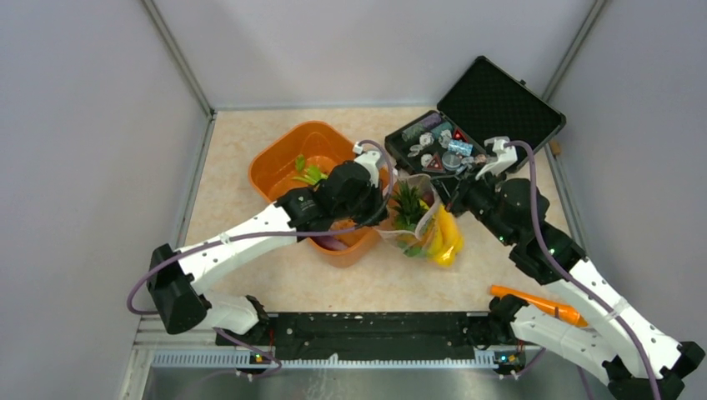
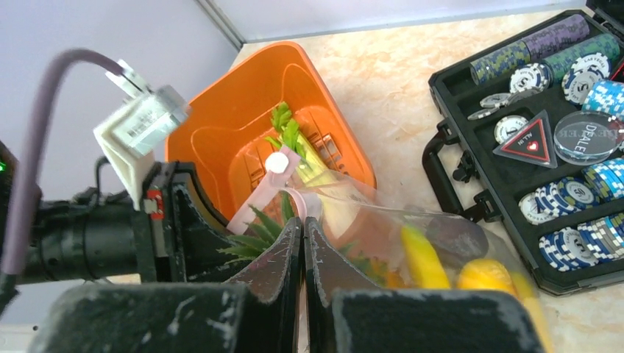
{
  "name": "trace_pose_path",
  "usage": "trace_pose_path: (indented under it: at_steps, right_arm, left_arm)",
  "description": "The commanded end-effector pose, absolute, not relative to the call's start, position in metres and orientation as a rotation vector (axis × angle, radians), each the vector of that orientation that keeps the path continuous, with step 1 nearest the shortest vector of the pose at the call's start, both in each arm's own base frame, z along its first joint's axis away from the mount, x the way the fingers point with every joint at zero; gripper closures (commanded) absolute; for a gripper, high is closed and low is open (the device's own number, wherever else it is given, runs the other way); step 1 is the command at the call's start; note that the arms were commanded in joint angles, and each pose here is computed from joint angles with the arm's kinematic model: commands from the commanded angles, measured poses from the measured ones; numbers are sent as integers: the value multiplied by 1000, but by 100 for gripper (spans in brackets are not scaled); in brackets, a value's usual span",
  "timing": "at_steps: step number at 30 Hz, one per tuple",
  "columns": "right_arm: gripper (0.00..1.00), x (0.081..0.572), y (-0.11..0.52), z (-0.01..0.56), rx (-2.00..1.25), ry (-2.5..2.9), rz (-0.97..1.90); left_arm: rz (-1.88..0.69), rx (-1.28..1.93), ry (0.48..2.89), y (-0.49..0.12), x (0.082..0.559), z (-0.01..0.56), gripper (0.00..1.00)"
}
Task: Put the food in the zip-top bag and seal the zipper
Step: Adjust the zipper food storage bag at the center of the board.
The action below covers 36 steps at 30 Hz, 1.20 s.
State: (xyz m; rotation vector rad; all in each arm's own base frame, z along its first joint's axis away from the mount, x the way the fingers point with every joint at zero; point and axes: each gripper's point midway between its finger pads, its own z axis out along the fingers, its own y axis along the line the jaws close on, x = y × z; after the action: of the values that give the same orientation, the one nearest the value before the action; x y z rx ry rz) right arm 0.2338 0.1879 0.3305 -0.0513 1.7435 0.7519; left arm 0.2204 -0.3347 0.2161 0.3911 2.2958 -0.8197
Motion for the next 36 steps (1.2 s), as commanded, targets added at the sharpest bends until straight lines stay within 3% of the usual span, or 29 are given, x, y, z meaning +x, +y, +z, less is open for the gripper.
trace_pose_path:
  at_steps: [1,5,8,12,16,20,23,27,31,36]
  right_arm:
    - [100,224,182,364,-87,1610,788]
    - [100,205,140,388,16,1443,757]
    - [100,202,121,367,-23,1499,620]
    - [100,204,125,334,-16,1768,549]
    - [100,194,126,358,22,1563,703]
    - [100,205,138,332,-69,1781,584]
    - [100,222,121,306,41,1938,382]
    - [100,214,130,334,33,1723,577]
    - [100,211,140,330,-5,1691,636]
    - [100,209,126,346,70,1714,601]
  left_arm:
    - [-833,398,2053,-335,239,302,100]
    - [-958,519,1826,-354,236,396,100]
    - [-1006,607,1907,-380,246,378,100]
    - [-1074,754,1943,-420,224,365,100]
    - [-1014,814,2021,-418,222,337,100]
    - [-920,824,2048,-410,217,332,100]
    - [-886,730,2037,-393,225,340,100]
    - [-1019,756,1858,-400,191,395,100]
    - [-912,653,1964,-394,226,356,100]
    - [-973,760,1870,-410,193,390,100]
